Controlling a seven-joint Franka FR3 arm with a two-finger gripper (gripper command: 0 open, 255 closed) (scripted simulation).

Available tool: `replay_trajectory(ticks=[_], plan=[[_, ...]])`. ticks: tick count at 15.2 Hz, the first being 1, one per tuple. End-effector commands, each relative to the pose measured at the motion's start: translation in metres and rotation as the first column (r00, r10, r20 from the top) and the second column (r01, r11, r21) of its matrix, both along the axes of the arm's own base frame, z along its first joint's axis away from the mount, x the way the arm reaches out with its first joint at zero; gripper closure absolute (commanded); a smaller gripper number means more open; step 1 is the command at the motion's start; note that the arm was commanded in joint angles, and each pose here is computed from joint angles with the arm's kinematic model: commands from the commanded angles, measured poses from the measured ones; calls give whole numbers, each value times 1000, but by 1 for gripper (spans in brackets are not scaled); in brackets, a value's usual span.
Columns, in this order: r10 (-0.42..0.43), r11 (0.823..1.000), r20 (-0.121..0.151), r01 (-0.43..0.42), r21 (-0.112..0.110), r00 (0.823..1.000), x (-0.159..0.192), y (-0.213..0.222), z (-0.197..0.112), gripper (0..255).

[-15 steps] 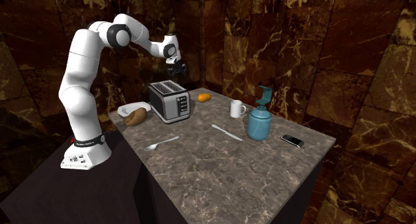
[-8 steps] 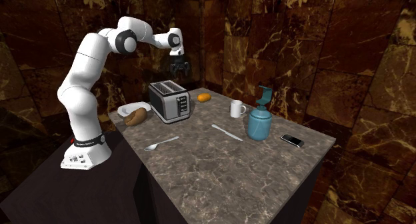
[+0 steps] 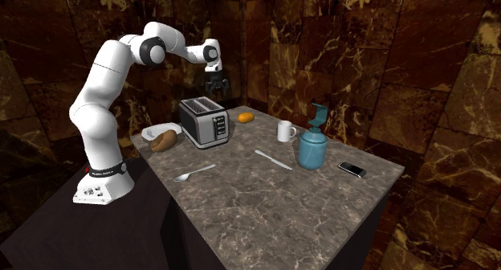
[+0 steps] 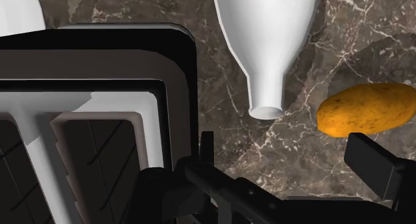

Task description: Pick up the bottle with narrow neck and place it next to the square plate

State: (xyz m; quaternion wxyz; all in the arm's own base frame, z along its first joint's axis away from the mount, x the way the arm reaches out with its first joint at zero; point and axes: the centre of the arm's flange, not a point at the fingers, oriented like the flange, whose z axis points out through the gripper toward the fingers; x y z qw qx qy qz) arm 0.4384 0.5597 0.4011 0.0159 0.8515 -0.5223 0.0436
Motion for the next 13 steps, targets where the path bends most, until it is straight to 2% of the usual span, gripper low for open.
replay_trajectory(ticks=[1,4,5,13], plan=[[0,1000,0,0,0,1000,0,0,0,0],[0,1000,0,0,0,1000,0,0,0,0],[0,1000,0,0,0,1000,0,0,0,255],[0,1000,0,0,0,1000,0,0,0,255]])
